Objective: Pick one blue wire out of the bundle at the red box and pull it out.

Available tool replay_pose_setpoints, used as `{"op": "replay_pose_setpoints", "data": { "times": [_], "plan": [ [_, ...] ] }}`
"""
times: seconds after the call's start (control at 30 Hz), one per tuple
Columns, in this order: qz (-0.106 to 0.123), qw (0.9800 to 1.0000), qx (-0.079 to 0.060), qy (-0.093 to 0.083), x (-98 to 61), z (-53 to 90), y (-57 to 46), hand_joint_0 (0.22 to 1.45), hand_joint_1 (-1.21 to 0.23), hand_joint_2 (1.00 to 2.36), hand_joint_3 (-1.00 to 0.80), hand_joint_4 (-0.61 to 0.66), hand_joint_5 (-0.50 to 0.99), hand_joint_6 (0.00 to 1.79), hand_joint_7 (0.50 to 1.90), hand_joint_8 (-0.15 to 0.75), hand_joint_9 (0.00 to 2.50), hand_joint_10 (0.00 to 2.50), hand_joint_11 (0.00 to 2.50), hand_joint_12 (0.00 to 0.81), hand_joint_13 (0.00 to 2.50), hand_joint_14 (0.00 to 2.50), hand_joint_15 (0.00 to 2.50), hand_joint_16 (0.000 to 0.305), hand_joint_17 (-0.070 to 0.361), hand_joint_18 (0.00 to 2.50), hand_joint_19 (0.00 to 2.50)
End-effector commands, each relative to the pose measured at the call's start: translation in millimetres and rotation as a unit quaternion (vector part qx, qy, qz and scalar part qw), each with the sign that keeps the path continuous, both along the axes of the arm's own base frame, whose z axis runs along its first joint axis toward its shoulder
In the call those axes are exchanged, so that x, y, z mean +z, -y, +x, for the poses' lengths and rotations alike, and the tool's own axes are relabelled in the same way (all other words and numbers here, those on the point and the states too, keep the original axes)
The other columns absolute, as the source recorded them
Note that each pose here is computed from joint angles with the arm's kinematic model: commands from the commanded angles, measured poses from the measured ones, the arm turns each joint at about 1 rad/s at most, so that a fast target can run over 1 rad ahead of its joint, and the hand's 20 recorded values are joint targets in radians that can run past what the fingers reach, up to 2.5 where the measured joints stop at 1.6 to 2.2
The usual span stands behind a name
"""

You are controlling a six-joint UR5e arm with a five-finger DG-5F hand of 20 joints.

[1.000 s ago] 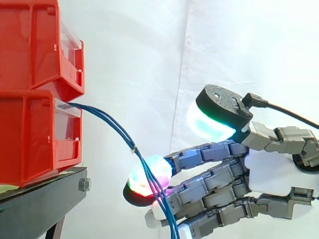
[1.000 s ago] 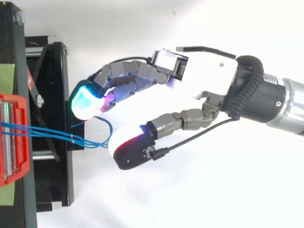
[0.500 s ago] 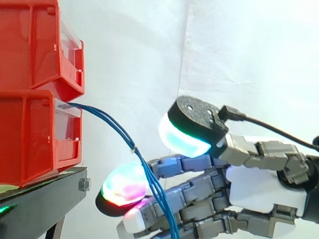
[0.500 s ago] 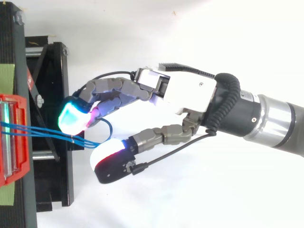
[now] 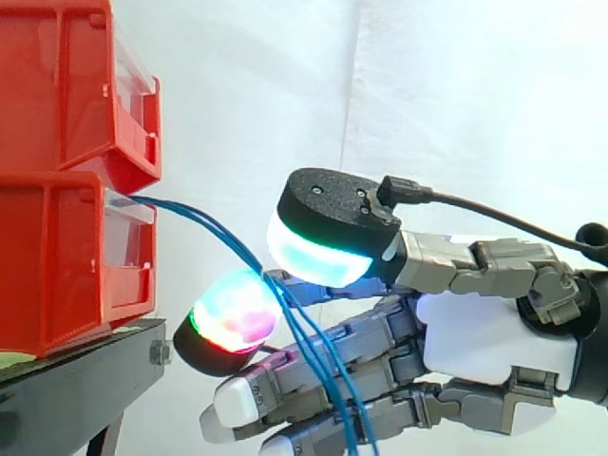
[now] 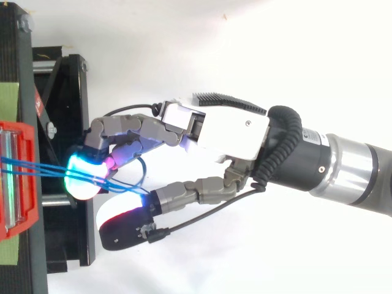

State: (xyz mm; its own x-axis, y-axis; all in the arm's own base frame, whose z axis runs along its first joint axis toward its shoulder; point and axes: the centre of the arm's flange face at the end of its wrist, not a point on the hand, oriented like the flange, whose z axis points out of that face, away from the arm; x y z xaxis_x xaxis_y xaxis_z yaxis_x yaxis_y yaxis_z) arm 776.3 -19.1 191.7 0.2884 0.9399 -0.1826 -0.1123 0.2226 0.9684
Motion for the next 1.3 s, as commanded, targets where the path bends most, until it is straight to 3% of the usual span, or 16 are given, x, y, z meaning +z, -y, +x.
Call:
{"op": "replay_pose_setpoints", "data": {
  "times": [0.0,0.1,0.5,0.93,1.27],
  "plan": [
    [0.009,0.9999,0.003,0.003,0.8,0.1,-0.5,0.58,-0.69,1.02,-0.28,0.31,-0.11,0.54,1.30,0.384,0.69,0.01,0.33,0.465,0.49,0.00,0.15,0.062,0.141,0.61,0.36],
    [0.015,0.9999,0.004,0.004,0.6,0.0,-0.5,0.59,-0.69,1.02,-0.26,0.30,-0.13,0.62,1.22,0.384,0.69,0.01,0.35,0.466,0.49,0.00,0.15,0.062,0.140,0.61,0.36],
    [0.016,0.9999,0.004,0.000,-0.2,-0.6,0.7,0.58,-0.67,1.02,-0.18,0.33,-0.15,0.75,1.09,0.393,0.70,0.01,0.37,0.470,0.49,0.00,0.17,0.063,0.141,0.62,0.36],
    [0.030,0.9996,0.005,0.000,-0.6,-1.2,6.3,0.59,-0.69,1.02,-0.13,0.35,-0.18,0.84,1.07,0.403,0.69,0.01,0.40,0.474,0.49,0.01,0.16,0.063,0.142,0.63,0.35],
    [0.049,0.9986,0.018,-0.003,10.5,-4.5,5.2,0.61,-0.77,1.02,-0.17,0.34,-0.19,0.86,0.99,0.402,0.67,0.01,0.42,0.474,0.49,0.01,0.16,0.063,0.143,0.65,0.35]
  ]
}}
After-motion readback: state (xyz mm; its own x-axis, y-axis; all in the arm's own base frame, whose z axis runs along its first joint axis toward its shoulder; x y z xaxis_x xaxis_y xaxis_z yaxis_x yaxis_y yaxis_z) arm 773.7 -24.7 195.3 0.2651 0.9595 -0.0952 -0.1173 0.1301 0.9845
